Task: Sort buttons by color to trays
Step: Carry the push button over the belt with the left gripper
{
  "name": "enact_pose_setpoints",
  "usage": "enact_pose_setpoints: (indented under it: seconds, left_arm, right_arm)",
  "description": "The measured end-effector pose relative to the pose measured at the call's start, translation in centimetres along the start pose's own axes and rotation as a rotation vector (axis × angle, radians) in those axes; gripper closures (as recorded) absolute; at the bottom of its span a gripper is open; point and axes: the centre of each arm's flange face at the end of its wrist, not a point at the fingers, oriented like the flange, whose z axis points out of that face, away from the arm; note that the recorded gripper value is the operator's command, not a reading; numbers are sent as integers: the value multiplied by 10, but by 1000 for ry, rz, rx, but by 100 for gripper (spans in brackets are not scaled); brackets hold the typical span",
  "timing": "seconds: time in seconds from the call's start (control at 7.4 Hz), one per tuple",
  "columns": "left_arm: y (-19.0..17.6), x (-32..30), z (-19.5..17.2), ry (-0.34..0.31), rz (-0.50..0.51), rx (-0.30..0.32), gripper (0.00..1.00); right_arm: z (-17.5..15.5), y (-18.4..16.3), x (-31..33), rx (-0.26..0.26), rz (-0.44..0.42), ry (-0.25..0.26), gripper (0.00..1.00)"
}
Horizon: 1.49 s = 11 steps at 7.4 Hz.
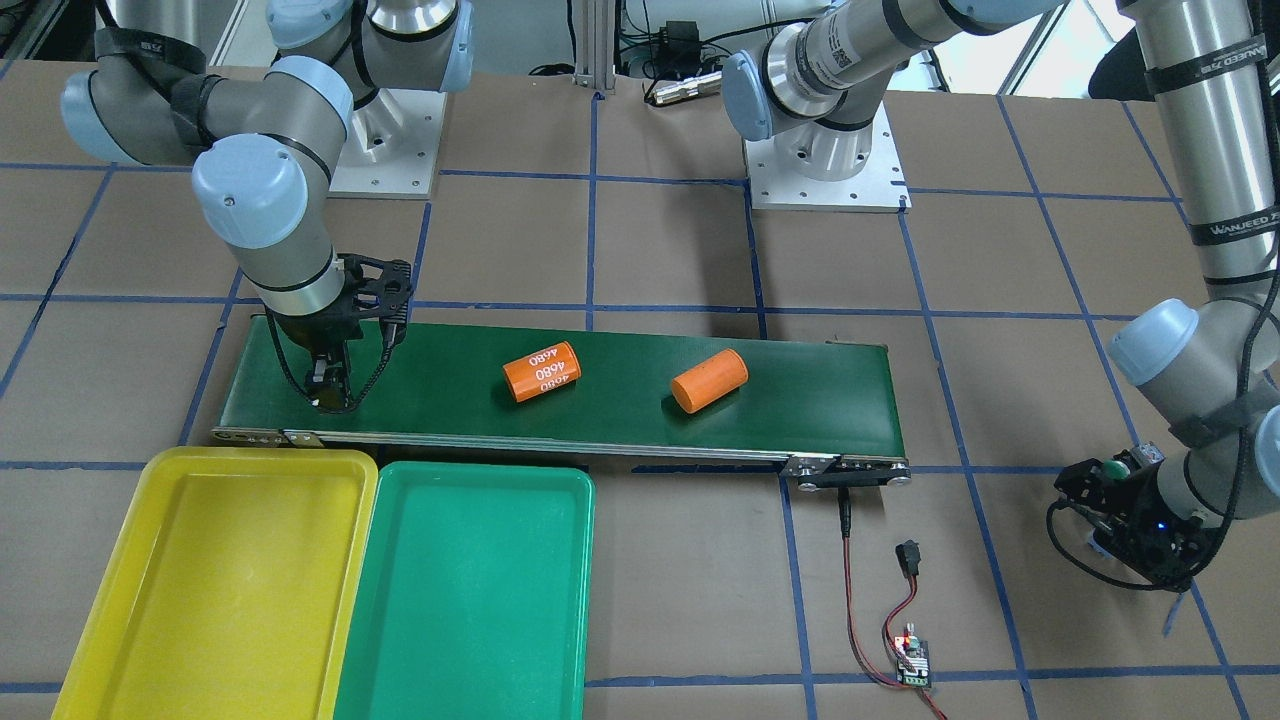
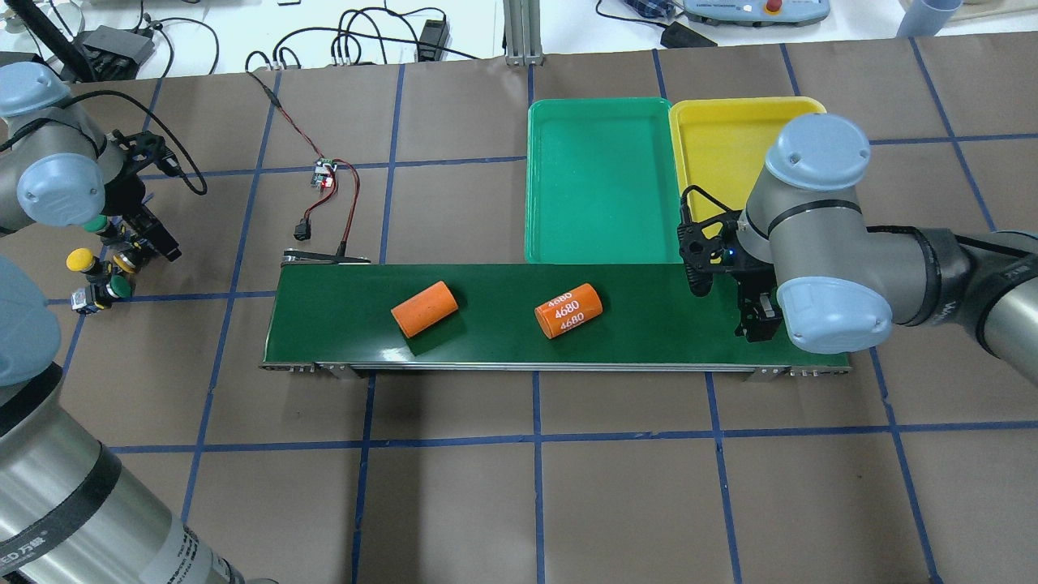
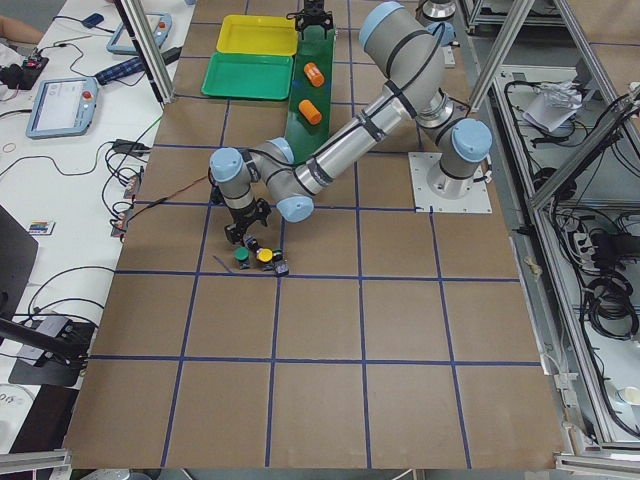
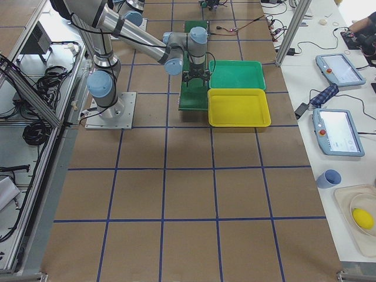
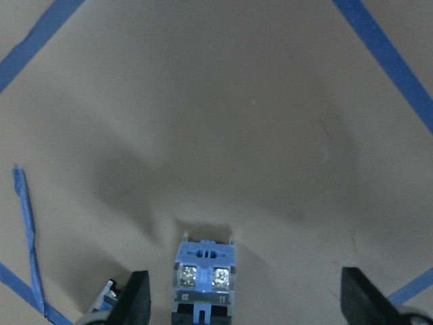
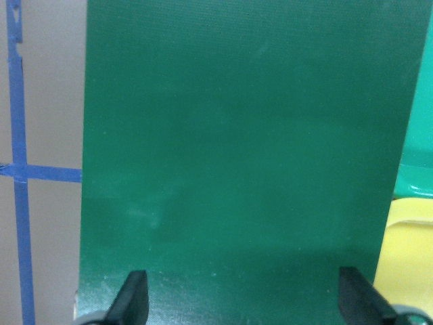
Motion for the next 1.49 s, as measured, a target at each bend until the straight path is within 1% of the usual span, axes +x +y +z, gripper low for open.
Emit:
enact_pose_setpoints:
  seconds: [0.14, 0.27, 0.41, 0.54, 0.95, 1.08, 1.35, 1.49]
  left_arm:
    - [5, -5, 3, 4, -10, -2, 2]
    - [8, -9, 5, 5, -15, -1, 33]
    - [9, -11, 6, 7, -17, 1, 81]
    - [8, -11, 8, 8, -18, 1, 100]
    - [6, -7, 5, 16, -9, 10, 100]
    - [4, 1, 0, 30, -1, 12, 100]
    - [2, 17, -22, 64, 15, 18, 100]
    - [-4, 35, -38, 76, 34, 21, 100]
  right_arm:
    - [0, 0, 0, 0, 0, 0, 0]
    - [0, 0, 0, -1, 0, 0, 0]
    - [0, 0, 0, -1, 0, 0, 0]
    - [0, 0, 0, 1, 0, -1, 0]
    - [1, 0, 0, 4, 1, -1, 0]
    - [1, -1, 0, 5, 0, -1, 0]
    - [0, -1, -1, 6, 0, 1, 0]
    - [0, -1, -1, 6, 0, 0, 0]
